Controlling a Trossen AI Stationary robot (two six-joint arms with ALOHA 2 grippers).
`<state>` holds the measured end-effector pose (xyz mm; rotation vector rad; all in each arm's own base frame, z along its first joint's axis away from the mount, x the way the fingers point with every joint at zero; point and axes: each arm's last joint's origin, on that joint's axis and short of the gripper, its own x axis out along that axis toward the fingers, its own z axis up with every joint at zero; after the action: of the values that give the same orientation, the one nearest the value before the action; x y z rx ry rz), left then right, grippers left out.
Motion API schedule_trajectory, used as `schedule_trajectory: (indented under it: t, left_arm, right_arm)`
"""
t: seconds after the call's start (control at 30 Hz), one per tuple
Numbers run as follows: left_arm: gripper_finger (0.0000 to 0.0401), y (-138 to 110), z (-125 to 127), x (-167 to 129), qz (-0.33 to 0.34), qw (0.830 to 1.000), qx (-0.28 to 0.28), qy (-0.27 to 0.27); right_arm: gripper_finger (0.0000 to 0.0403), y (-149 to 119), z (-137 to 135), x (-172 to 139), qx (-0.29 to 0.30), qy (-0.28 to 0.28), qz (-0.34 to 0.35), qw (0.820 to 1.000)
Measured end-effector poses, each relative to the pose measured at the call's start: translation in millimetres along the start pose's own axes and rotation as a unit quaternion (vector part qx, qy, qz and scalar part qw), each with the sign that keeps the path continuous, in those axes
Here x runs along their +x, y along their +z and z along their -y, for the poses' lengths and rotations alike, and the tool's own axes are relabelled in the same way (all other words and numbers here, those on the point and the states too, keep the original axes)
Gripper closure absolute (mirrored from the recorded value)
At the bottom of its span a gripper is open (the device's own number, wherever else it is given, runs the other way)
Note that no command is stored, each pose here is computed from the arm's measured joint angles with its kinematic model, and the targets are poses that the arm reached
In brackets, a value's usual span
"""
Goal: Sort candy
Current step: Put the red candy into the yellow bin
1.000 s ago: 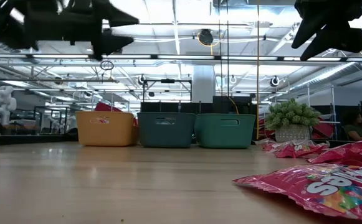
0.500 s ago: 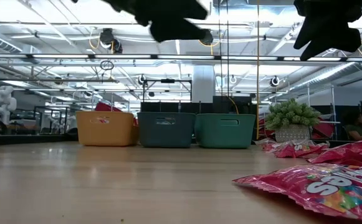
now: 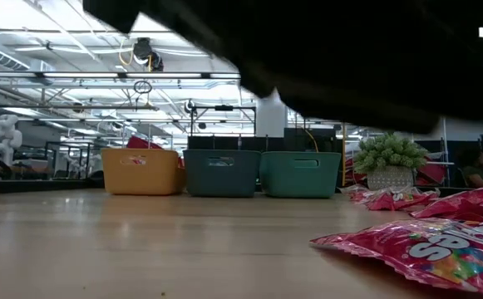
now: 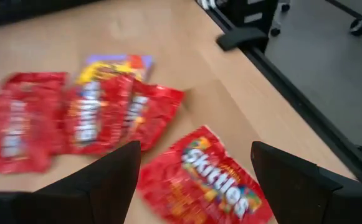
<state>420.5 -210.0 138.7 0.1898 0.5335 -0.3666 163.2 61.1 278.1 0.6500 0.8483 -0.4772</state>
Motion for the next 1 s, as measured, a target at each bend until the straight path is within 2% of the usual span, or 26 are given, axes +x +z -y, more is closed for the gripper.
schedule_trajectory:
  t: [0.13, 0.27, 0.37, 0.53, 0.57, 0.63, 0.77, 0.9, 1.0]
  left_arm:
    - [0.0091, -18, 10, 28, -0.008, 1.000, 0.001, -0.020]
    - [0.0124, -40, 14, 45, -0.027, 0.998, -0.032, -0.039]
    - [0.0180, -49, 16, 50, -0.042, 0.997, -0.048, -0.035]
    - [0.0326, -44, 16, 45, -0.044, 0.998, -0.050, -0.019]
    - [0.0338, -40, 16, 43, -0.042, 0.998, -0.044, -0.016]
    - [0.0339, -34, 13, 36, -0.043, 0.998, -0.041, -0.002]
    - [0.0346, -19, -9, 18, -0.072, 0.996, -0.011, 0.047]
    - [0.0344, -9, -50, -8, -0.125, 0.987, 0.008, 0.100]
    - [0.0350, -10, -81, -32, -0.131, 0.984, 0.001, 0.124]
  right_arm:
    - [0.0241, -3, -1, -1, -0.004, 0.004, -0.003, 1.000]
    - [0.0241, -5, -2, -2, -0.003, 0.007, -0.005, 1.000]
    - [0.0241, -6, -3, -2, 0.001, 0.008, -0.007, 1.000]
    - [0.0241, -7, -3, -3, 0.006, 0.010, -0.008, 1.000]
    - [0.0241, -7, -3, -3, 0.009, 0.010, -0.008, 1.000]
    - [0.0241, -7, -3, -3, 0.011, 0.010, -0.008, 1.000]
    - [0.0241, -7, -3, -3, 0.011, 0.010, -0.008, 1.000]
    - [0.0241, -7, -4, -3, 0.013, 0.013, -0.007, 1.000]
    - [0.0241, -6, -4, -3, 0.018, 0.014, -0.007, 1.000]
